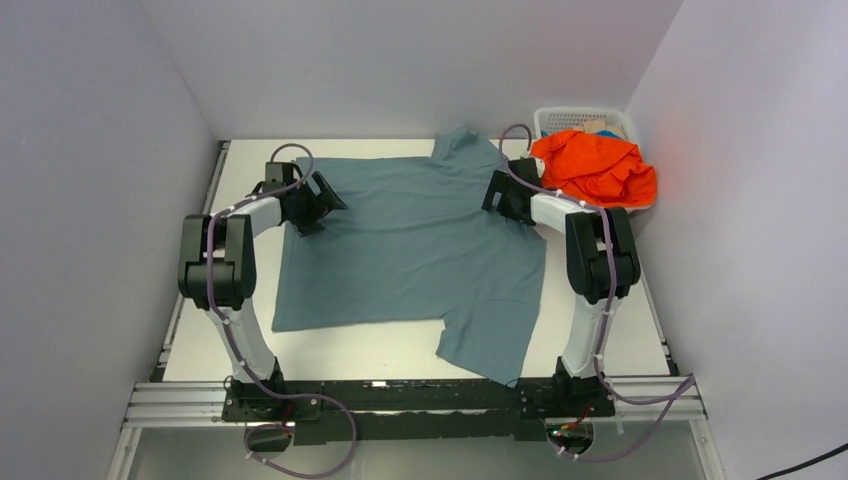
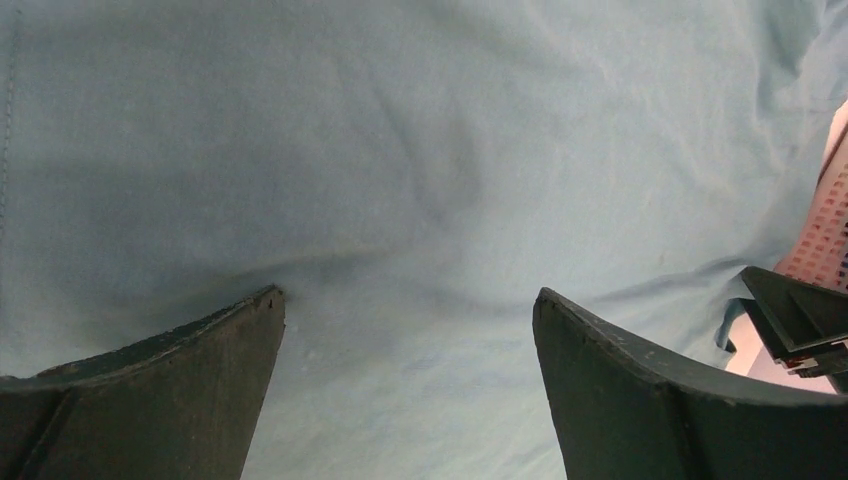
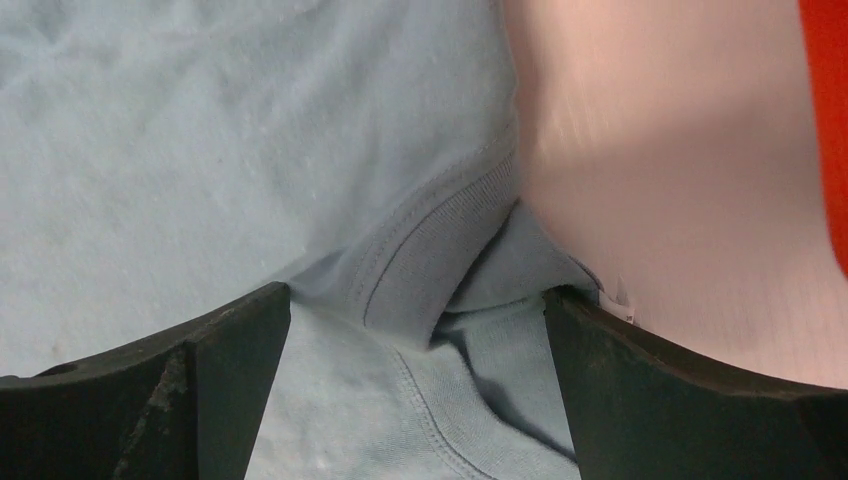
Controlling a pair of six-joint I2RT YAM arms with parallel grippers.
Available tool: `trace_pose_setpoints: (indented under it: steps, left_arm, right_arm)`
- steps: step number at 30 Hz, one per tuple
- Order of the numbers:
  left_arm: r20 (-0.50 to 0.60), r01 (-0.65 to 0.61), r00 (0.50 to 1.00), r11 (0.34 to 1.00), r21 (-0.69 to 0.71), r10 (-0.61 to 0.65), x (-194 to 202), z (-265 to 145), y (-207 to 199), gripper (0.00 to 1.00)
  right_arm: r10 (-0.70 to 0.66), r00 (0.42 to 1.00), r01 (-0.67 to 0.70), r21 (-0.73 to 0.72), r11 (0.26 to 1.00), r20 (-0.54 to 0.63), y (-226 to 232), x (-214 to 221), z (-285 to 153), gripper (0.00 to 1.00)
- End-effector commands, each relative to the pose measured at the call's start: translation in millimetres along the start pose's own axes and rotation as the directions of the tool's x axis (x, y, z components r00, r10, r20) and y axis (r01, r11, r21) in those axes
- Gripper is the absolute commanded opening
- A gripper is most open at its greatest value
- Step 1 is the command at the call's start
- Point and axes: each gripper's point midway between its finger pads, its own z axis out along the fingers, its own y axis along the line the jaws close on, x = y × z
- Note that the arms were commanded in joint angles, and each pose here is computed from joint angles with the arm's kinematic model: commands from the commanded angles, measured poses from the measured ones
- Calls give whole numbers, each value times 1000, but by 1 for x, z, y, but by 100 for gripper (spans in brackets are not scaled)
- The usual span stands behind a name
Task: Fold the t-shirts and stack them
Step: Flatten out the tshirt
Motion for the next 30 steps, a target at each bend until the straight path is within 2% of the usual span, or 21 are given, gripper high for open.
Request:
trace_pose_setpoints:
  steps: [1, 7, 11, 16, 20, 25, 30]
  left_arm:
    - [-37, 65, 997, 996, -56, -67, 0, 22, 16, 99]
    - [-19, 32, 999, 999, -26, -32, -17, 13, -1, 99]
    - [21, -24, 999, 1000, -2, 24, -9, -21, -18, 99]
    - [92, -67, 993, 991, -117, 78, 15, -79, -14, 100]
    - [109, -4, 994, 970, -243, 31, 55, -112, 29, 99]
    - [166, 135, 984, 863, -486, -61, 108, -158, 106, 99]
    - [279, 282, 948, 808, -517, -152, 137, -178, 143, 99]
  right_arm:
    - [28, 999, -27, 49, 998, -38, -16, -1, 19, 100]
    - [-2, 1000, 3, 18, 1000, -16, -6, -17, 6, 100]
    - [-25, 999, 25, -4, 1000, 25, 3, -18, -40, 100]
    - [-86, 994, 84, 33, 996, 67, 10, 6, -92, 100]
    - [-98, 992, 96, 31, 995, 74, 11, 33, -117, 100]
    - [-48, 992, 48, -3, 999, 121, 7, 41, -138, 100]
    - [-21, 984, 24, -18, 1000, 178, 4, 36, -146, 100]
